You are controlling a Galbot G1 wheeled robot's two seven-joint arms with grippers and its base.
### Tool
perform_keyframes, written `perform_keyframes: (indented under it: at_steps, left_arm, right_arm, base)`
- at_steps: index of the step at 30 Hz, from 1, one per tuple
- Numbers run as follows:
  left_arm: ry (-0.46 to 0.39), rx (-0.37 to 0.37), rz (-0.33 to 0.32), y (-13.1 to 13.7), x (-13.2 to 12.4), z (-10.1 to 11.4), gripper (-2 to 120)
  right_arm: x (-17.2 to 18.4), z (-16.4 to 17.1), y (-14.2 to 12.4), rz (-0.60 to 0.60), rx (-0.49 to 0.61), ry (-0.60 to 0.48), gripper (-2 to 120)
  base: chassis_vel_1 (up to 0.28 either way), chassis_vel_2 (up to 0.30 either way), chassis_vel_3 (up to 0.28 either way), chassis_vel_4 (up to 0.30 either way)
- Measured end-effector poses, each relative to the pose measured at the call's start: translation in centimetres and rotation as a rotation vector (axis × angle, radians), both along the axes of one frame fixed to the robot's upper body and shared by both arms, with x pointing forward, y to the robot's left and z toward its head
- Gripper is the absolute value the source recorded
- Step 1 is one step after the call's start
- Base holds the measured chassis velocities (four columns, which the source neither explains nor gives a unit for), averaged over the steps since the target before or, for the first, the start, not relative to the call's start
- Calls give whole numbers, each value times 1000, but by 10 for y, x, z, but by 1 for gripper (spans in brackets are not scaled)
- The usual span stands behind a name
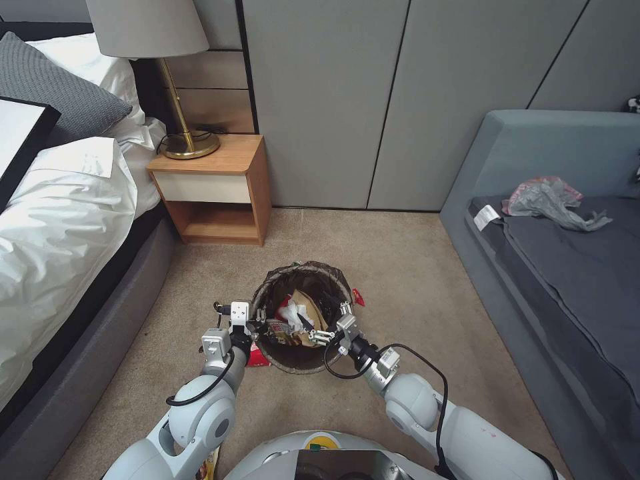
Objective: Pick up the trash bin, then pick up the garbage from the floor and place it into the trash bin.
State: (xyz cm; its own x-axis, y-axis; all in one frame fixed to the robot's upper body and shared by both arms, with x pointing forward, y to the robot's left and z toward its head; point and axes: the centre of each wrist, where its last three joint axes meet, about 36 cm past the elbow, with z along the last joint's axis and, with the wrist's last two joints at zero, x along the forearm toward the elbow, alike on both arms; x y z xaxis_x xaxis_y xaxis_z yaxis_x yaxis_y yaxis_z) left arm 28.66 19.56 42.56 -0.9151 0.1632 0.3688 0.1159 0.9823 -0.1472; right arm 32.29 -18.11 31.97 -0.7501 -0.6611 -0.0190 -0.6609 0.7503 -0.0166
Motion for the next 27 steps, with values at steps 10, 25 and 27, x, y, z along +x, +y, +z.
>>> perform_keyframes:
  at_steps: [10, 25, 27]
  left_arm:
    - [5, 0, -3, 0, 0, -1, 2]
    - [9, 10, 7, 1, -3, -4, 0]
    - [10, 11, 7, 1, -3, -4, 0]
  right_arm:
    - [2, 7, -1, -21, 10, -16, 100]
    - [28, 82, -35, -380, 58, -101, 100]
    - [28, 87, -38, -401, 66, -100, 100]
  base:
    - [0, 0, 0, 0]
    - [0, 0, 0, 0]
    - [0, 0, 0, 0]
